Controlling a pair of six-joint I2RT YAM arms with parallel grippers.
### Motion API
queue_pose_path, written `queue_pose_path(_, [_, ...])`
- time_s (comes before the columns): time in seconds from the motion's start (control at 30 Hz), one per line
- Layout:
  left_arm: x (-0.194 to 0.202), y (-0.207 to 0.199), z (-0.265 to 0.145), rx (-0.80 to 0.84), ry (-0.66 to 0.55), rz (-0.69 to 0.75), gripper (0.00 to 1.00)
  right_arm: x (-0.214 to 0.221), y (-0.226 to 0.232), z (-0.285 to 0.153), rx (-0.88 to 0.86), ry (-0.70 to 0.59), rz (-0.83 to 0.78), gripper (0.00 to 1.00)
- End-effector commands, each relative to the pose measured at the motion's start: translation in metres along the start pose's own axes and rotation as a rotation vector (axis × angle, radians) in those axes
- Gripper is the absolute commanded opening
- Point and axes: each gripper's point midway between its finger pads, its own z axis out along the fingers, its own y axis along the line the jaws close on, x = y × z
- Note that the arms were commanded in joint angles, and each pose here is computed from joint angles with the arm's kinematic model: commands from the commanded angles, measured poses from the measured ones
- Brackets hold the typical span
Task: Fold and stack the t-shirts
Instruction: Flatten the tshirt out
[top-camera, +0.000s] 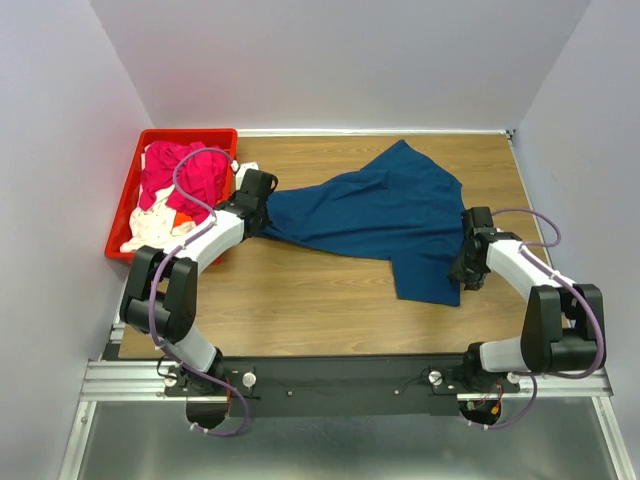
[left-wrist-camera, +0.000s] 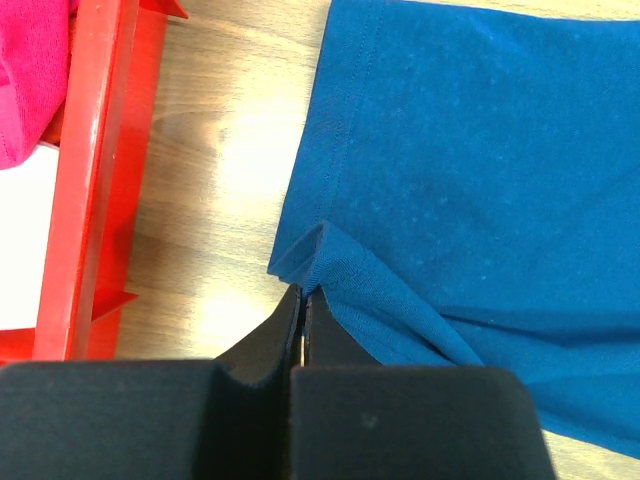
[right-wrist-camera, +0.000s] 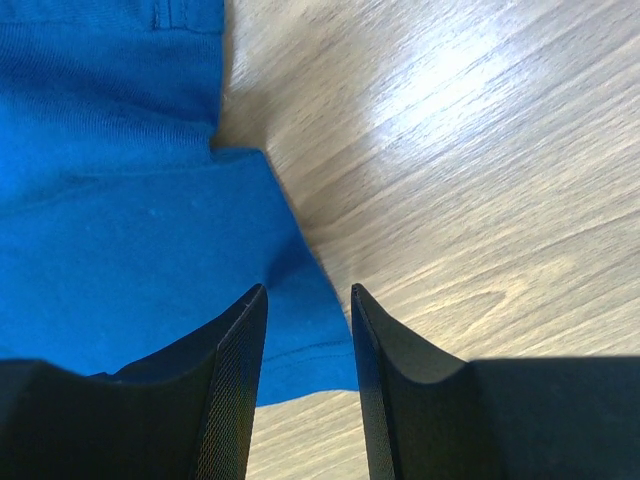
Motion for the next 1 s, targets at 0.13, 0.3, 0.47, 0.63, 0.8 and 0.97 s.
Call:
queue_pose_path(0.13, [-0.016, 0.001, -0.007, 0.015, -0.046, -0.017, 0.00, -0.003, 0.002, 0.009, 0.022, -0.001, 0.028, 0.46])
queue_pose_path(0.3, [-0.015, 0.001, -0.007, 0.015, -0.046, -0.017, 0.00, 0.018, 0.002, 0.025, 0.015, 0.071, 0.020, 0.46])
queue_pose_path(0.47, [-0.017, 0.002, -0.008, 0.017, -0.053, -0.022, 0.00, 0.040, 0.010, 0.033, -0.037, 0.156, 0.025, 0.41])
queue_pose_path(0.63, [-0.016, 0.001, -0.007, 0.020, -0.048, -0.021, 0.00, 0.043, 0.012, 0.034, -0.055, 0.166, 0.025, 0.24])
queue_pose_path(0.8, [-0.019, 0.000, -0.010, 0.031, -0.057, -0.025, 0.00, 0.040, 0.014, 0.031, -0.063, 0.147, 0.031, 0.01])
queue_pose_path(0.97, [-0.036, -0.001, -0.023, 0.051, -0.109, -0.047, 0.00, -0.004, 0.026, 0.012, -0.097, 0.006, 0.052, 0.01])
